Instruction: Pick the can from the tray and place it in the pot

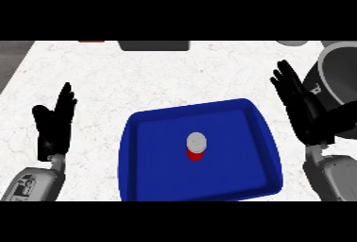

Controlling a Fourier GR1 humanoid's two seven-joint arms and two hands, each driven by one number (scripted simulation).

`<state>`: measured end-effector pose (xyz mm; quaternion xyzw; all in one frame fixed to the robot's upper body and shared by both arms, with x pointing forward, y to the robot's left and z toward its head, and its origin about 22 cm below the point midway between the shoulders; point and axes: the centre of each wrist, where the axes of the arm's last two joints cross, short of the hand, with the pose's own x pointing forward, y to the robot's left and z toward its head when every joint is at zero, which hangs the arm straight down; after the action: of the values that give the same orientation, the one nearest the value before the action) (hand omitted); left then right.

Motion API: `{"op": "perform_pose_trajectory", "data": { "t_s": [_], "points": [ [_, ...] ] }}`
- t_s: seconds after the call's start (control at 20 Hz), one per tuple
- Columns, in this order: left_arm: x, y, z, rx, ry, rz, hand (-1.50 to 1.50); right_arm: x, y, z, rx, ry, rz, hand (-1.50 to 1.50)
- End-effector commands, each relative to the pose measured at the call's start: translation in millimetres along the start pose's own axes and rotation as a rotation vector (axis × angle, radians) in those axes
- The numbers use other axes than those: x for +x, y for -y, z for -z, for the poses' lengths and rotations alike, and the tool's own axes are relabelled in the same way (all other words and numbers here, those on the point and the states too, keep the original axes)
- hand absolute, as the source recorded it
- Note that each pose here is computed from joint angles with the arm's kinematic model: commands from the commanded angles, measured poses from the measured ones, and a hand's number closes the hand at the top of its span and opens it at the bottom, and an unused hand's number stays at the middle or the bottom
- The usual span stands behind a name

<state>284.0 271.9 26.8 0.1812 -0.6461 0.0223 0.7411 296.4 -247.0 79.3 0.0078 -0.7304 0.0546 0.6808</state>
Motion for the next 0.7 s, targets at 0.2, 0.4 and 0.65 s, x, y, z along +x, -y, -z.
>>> {"op": "perform_pose_trajectory", "data": {
  "t_s": [0.2, 0.4, 0.65],
  "points": [
    [7, 18, -20, -0.068, 0.196, -0.097, 0.0, 76, 9, -16, 0.065, 0.738, -0.139, 1.5],
    [4, 29, -30, -0.09, 0.217, -0.179, 0.0, 23, 54, -46, -0.419, 0.531, -0.439, -1.5],
    [-11, 37, -45, -0.151, 0.26, -0.213, 0.0, -11, -22, -97, -0.265, 0.835, -0.363, -1.5]
  ]
}}
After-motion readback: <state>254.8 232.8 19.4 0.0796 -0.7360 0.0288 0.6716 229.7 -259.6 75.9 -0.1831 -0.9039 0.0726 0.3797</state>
